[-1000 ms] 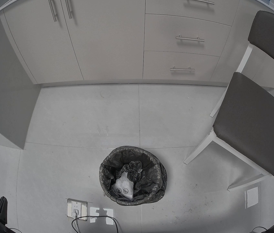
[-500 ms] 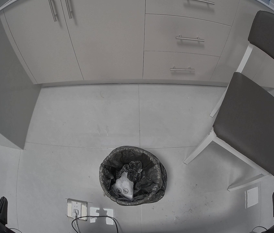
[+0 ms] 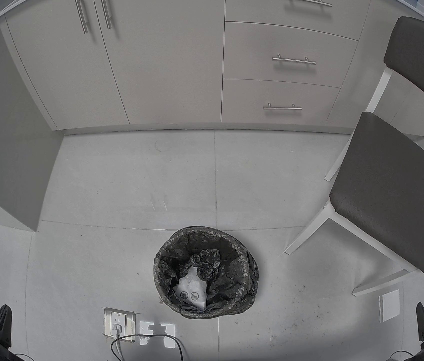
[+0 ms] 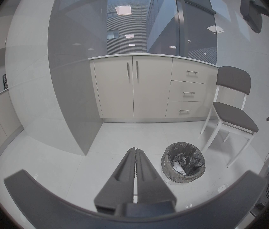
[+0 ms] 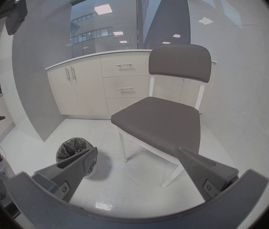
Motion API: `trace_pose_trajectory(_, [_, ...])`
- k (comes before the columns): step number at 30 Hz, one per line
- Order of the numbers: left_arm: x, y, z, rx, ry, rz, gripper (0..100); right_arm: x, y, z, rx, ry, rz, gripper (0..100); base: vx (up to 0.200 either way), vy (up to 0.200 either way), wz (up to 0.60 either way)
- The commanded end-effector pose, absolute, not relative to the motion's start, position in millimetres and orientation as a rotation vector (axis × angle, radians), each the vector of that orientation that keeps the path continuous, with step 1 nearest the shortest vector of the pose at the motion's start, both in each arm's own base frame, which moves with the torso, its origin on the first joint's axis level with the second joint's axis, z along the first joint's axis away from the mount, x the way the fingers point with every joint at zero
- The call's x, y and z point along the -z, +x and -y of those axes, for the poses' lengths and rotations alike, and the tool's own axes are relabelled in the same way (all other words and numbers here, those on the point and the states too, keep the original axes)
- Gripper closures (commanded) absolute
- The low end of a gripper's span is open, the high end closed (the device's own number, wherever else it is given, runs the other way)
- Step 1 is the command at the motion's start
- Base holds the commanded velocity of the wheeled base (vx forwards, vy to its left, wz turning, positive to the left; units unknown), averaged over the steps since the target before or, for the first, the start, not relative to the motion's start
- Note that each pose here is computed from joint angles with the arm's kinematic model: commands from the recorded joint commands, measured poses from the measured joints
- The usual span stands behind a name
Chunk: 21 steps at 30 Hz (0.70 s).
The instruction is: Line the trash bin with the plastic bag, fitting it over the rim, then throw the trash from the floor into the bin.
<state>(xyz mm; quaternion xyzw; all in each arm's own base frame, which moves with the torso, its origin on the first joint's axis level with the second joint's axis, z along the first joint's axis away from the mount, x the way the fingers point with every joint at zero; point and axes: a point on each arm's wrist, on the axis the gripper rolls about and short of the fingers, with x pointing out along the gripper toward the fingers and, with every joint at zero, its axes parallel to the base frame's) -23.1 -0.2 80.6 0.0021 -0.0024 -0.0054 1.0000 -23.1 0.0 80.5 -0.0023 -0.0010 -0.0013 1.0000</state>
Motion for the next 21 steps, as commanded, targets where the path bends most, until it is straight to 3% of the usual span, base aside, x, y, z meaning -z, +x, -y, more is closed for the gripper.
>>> trace_pose_trajectory(1, [-75.5, -22.8, 0.2, 0.011, 0.005, 0.000, 100, -76.2, -23.0, 0.0, 0.002, -0.005, 0.002, 0, 0.000, 0.000, 0.00])
trace_pose_trajectory(21, [-75.6, -22.8, 0.2, 0.011, 0.005, 0.002, 100, -76.2, -23.0, 0.0, 0.002, -0.003, 0.002, 0, 0.000, 0.000, 0.00])
